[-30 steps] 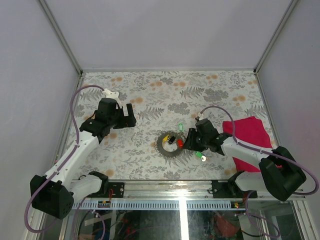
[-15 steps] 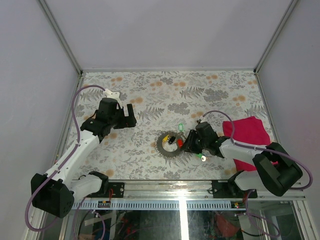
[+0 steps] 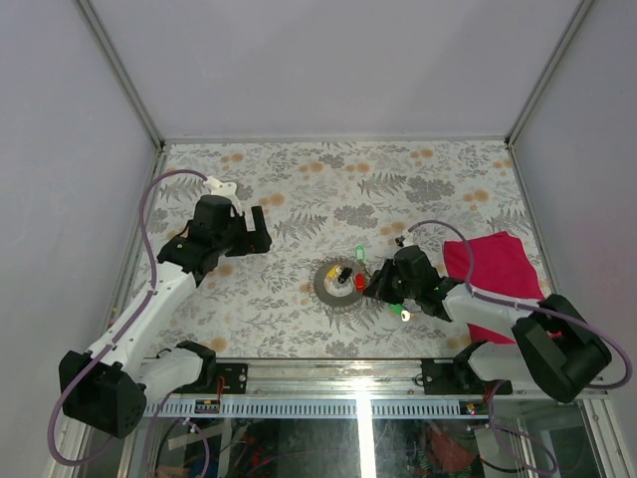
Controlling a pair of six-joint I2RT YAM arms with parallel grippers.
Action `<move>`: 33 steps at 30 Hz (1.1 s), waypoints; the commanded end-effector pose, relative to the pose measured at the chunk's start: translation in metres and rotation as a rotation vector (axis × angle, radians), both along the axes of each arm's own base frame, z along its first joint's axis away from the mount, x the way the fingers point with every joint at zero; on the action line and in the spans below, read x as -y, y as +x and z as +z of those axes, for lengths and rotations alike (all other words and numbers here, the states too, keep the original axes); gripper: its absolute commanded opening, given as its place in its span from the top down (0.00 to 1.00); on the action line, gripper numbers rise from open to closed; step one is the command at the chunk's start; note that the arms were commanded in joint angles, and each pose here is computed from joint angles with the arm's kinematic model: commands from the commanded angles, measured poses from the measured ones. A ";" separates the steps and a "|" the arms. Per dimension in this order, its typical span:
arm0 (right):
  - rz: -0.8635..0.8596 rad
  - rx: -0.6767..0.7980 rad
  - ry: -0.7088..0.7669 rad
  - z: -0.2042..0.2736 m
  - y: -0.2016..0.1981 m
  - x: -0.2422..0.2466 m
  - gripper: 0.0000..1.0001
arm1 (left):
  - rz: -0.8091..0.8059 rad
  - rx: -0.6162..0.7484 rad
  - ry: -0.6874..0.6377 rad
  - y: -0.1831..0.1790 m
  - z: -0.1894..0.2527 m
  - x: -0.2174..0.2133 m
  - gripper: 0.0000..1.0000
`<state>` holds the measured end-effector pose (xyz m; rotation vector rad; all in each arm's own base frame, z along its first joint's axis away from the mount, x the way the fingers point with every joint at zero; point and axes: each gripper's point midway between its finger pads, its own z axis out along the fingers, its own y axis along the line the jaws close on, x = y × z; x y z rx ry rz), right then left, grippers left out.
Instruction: Put the keys on the keyring
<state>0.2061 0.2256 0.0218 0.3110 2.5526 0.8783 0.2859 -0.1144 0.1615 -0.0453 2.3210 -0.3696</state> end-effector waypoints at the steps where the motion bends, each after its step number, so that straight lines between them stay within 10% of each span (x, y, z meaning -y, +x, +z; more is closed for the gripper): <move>1: 0.049 0.258 -0.039 0.054 0.028 0.004 1.00 | -0.034 0.146 -0.064 0.012 0.041 0.011 0.07; 22: 0.736 0.627 -0.536 0.210 0.034 -0.007 1.00 | -0.201 0.286 -0.183 0.004 0.090 0.039 0.05; 33: 0.545 0.507 -0.362 0.231 0.047 -0.049 1.00 | -0.411 0.367 -0.263 -0.048 0.101 0.091 0.04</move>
